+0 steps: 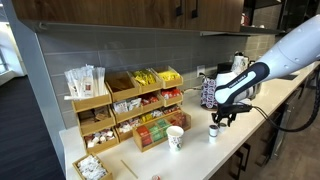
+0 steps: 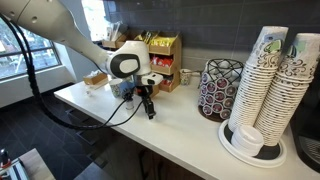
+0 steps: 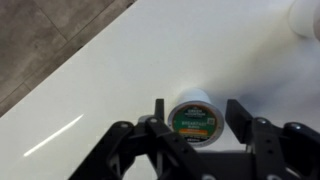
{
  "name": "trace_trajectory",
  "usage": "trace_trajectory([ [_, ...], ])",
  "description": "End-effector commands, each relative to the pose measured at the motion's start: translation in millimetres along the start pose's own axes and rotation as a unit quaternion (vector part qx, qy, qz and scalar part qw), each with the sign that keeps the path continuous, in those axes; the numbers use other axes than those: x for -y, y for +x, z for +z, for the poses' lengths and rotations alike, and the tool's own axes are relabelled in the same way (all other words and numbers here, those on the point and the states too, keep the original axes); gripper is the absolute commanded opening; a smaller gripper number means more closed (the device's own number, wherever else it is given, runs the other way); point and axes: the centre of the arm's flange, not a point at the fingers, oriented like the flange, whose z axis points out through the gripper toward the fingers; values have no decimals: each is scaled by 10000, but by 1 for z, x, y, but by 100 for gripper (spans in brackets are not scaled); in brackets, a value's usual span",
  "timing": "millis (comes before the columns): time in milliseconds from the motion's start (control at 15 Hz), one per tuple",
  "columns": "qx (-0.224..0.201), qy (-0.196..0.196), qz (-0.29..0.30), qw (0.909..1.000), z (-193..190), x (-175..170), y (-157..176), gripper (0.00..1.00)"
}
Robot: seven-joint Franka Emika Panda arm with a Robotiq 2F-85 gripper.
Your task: Stack the cups from the top cup to the bottom cup
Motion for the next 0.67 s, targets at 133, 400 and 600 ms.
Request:
trace_trajectory([
  [133,187,-19,131,9997,-14,2,1,27],
  [400,-22,34,-43,10000,-46,3,-6,27],
  [600,-334,242,-536,9977,-78,8,-15,27],
])
